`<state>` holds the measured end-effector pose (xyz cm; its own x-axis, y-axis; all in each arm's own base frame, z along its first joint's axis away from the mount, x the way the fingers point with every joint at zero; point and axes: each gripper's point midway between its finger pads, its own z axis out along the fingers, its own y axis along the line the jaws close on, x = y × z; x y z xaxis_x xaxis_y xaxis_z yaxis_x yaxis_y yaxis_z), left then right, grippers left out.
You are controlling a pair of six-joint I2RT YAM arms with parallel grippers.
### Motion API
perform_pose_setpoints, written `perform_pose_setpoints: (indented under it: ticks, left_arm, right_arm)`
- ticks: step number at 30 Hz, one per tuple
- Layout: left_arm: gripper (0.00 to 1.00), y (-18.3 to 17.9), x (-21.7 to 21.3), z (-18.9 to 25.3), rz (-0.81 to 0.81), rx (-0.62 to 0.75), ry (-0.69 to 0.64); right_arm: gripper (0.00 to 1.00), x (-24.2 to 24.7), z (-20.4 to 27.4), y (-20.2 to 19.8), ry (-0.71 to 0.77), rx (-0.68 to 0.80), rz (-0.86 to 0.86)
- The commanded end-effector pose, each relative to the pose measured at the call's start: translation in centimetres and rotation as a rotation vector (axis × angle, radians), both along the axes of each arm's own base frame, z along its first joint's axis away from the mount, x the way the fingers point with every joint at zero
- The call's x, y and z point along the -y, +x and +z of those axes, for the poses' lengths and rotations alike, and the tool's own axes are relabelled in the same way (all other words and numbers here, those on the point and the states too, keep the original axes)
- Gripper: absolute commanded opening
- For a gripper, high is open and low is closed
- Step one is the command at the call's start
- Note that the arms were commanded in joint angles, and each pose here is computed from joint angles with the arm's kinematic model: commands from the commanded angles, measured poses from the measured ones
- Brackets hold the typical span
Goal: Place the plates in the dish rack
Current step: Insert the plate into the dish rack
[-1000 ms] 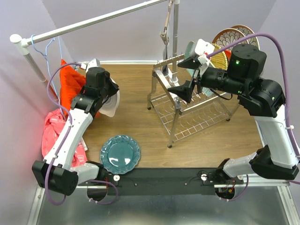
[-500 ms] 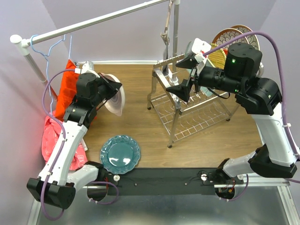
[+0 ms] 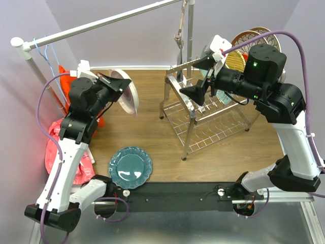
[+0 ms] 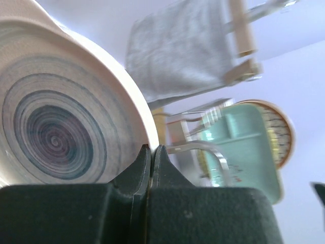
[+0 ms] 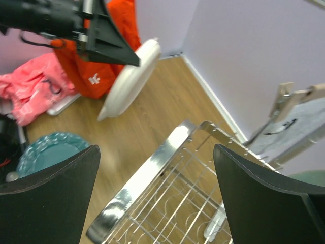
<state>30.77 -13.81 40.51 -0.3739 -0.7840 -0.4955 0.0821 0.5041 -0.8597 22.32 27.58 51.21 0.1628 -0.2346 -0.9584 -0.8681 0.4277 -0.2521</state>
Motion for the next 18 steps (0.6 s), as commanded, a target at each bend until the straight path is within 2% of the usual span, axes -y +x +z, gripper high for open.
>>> perform_pose_setpoints:
  ticks: [1, 5, 12, 18]
  left_arm:
    - [0.0, -3.9, -0.6, 12.2, -0.024, 0.329, -0.158]
    - [0.0, -5.3, -0.5, 14.9, -0.053, 0.385, -0.216]
    - [0.0, -6.9, 0.0, 19.5, -0.117, 0.462, -0.275]
    - [0.0, -8.5, 0.8, 24.1, -0.203, 0.544, -0.347]
  right_arm:
    - [1.0, 1.7, 3.2, 2.6, 0.082, 0.073, -0.18]
    - [1.0, 2.7, 4.5, 3.3, 0.109, 0.108, -0.249]
    - [1.0, 6.4, 6.9, 5.9, 0.152, 0.191, -0.48]
    - [1.0, 7.4, 7.3, 6.2, 0.171, 0.194, -0.525]
